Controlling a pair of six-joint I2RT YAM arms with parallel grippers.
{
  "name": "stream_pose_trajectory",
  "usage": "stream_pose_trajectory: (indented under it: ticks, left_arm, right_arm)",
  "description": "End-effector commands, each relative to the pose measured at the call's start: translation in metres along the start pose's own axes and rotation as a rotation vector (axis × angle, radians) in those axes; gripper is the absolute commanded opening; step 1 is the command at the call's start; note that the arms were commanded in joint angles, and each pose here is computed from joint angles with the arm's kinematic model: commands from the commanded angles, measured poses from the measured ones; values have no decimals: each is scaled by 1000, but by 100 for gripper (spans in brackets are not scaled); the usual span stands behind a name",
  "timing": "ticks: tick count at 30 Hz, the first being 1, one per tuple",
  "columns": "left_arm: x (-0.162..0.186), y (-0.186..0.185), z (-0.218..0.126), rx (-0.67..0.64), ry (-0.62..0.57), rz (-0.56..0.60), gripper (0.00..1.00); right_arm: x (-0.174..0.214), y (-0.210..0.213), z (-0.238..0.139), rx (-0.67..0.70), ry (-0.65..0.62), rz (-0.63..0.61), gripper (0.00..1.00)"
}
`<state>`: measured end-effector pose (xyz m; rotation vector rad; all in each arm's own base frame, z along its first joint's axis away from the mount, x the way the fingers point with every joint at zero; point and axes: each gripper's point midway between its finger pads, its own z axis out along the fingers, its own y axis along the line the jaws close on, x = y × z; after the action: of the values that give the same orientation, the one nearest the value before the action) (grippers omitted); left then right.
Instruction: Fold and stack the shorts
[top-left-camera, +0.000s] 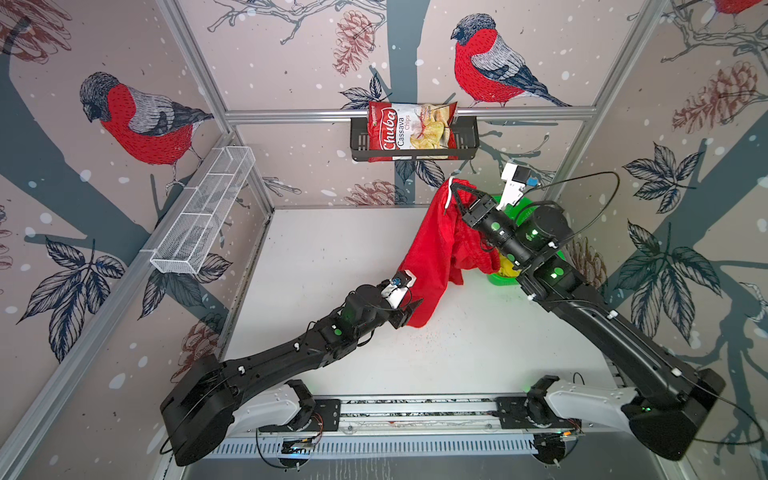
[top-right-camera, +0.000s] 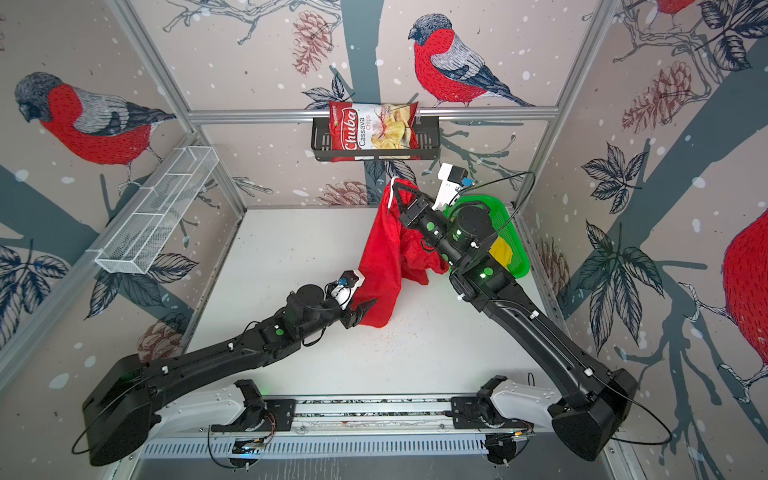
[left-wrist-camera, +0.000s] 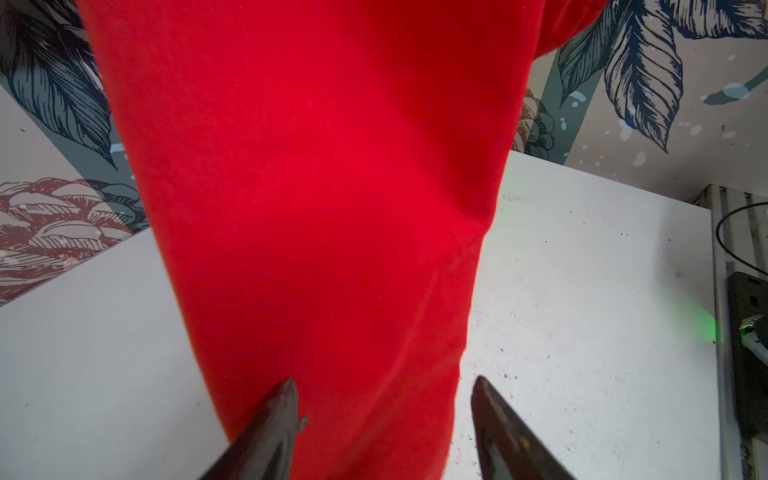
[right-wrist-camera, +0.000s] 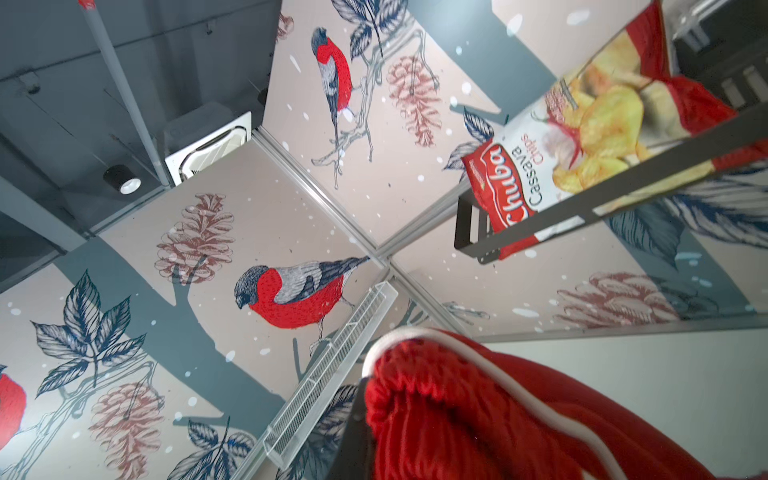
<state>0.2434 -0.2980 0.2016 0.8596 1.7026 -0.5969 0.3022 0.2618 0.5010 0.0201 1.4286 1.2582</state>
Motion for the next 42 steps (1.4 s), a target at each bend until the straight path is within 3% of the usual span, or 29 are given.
stream_pose_trajectory:
  ticks: [1, 11, 14, 25, 36, 42]
  left_arm:
    - [-11, -7, 1, 27, -51, -4, 65]
    - [-25, -6, 2, -50, -144, -25, 66]
    - [-37, 6, 0, -120, -198, -64, 67]
    - [-99, 26, -8, -247, -405, -34, 72]
    - [-103, 45, 20, -369, -407, -38, 75]
    - [-81, 62, 36, -480, -337, -61, 74]
  right_arm:
    - [-29, 11, 0, 40, -143, -84, 1]
    - [-56, 43, -4, 135, -345, -211, 0]
    - [-50, 42, 6, 169, -353, -244, 0]
    - [-40, 56, 20, 188, -372, -291, 0]
    - [-30, 68, 30, 184, -366, -319, 0]
    - [-30, 75, 32, 175, -366, -327, 0]
